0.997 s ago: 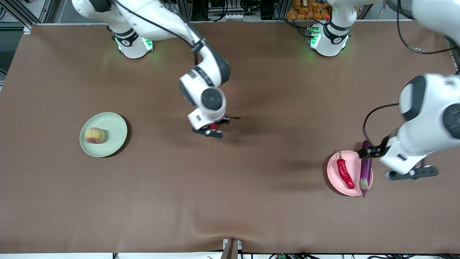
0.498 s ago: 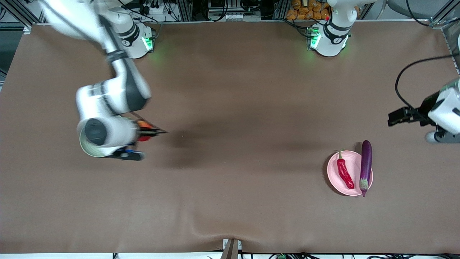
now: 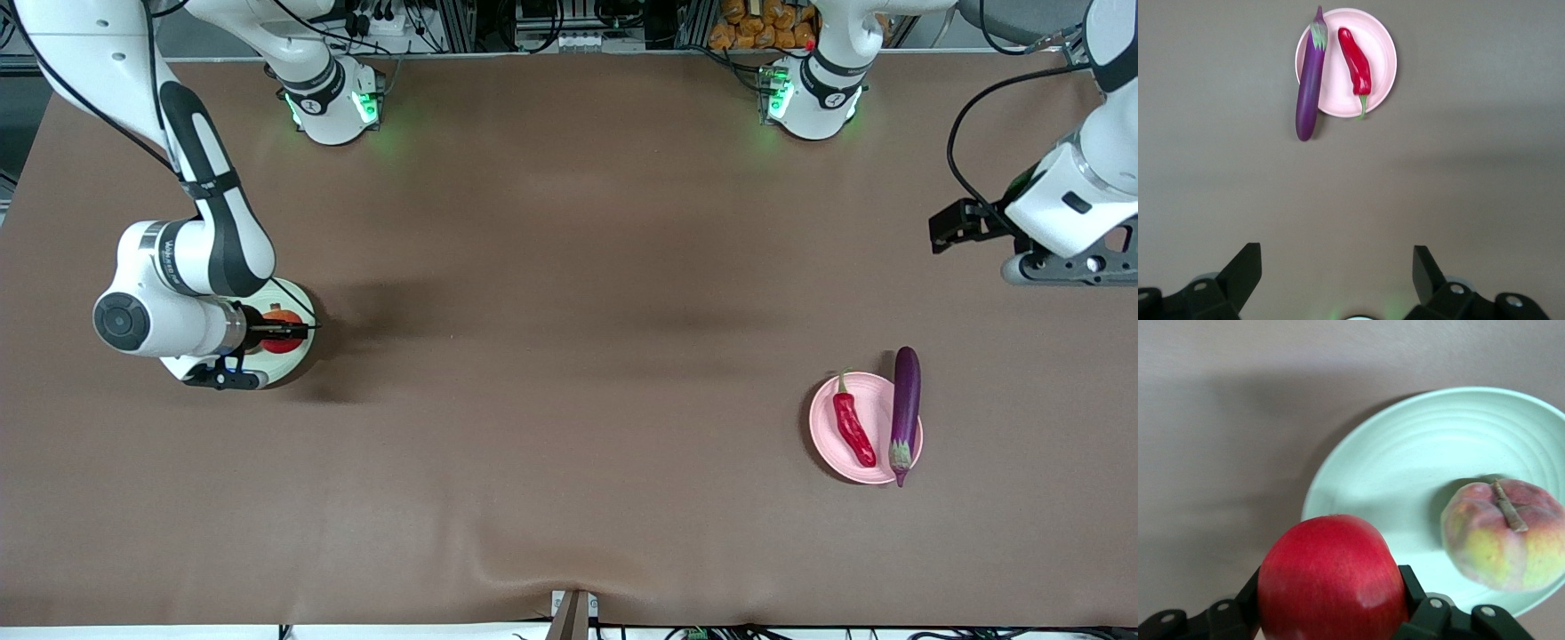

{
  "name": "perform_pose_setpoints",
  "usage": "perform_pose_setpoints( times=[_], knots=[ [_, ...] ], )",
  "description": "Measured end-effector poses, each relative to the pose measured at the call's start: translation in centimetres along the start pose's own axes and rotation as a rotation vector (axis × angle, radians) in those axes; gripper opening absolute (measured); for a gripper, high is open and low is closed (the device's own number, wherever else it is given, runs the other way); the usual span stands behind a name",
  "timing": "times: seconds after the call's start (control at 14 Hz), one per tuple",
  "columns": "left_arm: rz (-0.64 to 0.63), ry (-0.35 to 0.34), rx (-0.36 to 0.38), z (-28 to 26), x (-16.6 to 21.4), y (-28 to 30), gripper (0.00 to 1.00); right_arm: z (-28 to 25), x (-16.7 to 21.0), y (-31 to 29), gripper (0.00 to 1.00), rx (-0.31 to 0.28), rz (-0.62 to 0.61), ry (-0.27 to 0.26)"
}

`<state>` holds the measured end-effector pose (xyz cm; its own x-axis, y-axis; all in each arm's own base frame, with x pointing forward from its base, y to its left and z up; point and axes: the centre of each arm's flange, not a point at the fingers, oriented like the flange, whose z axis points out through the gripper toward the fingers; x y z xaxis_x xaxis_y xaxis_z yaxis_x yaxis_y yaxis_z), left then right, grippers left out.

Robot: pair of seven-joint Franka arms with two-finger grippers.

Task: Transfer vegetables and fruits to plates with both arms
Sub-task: 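Carry the apple to the green plate while the left gripper withdraws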

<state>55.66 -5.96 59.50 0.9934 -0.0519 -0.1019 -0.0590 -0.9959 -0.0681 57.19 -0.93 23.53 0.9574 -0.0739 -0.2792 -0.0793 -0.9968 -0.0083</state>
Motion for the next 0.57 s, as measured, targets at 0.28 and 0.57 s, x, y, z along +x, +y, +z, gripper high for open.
perform_pose_setpoints(
  times=[0.28, 0.57],
  knots=[
    [-0.029, -0.006, -0.034, 0.2, -0.6, -1.7, 1.00, 0.5, 0.1, 2.4, 0.81, 0.011, -0.016, 0.020],
    [-0.035, 0.027, -0.054, -1.0, -0.6, -1.9, 1.00, 1.9, 0.1, 5.2, 0.81, 0.049, 0.005, 0.008]
  ],
)
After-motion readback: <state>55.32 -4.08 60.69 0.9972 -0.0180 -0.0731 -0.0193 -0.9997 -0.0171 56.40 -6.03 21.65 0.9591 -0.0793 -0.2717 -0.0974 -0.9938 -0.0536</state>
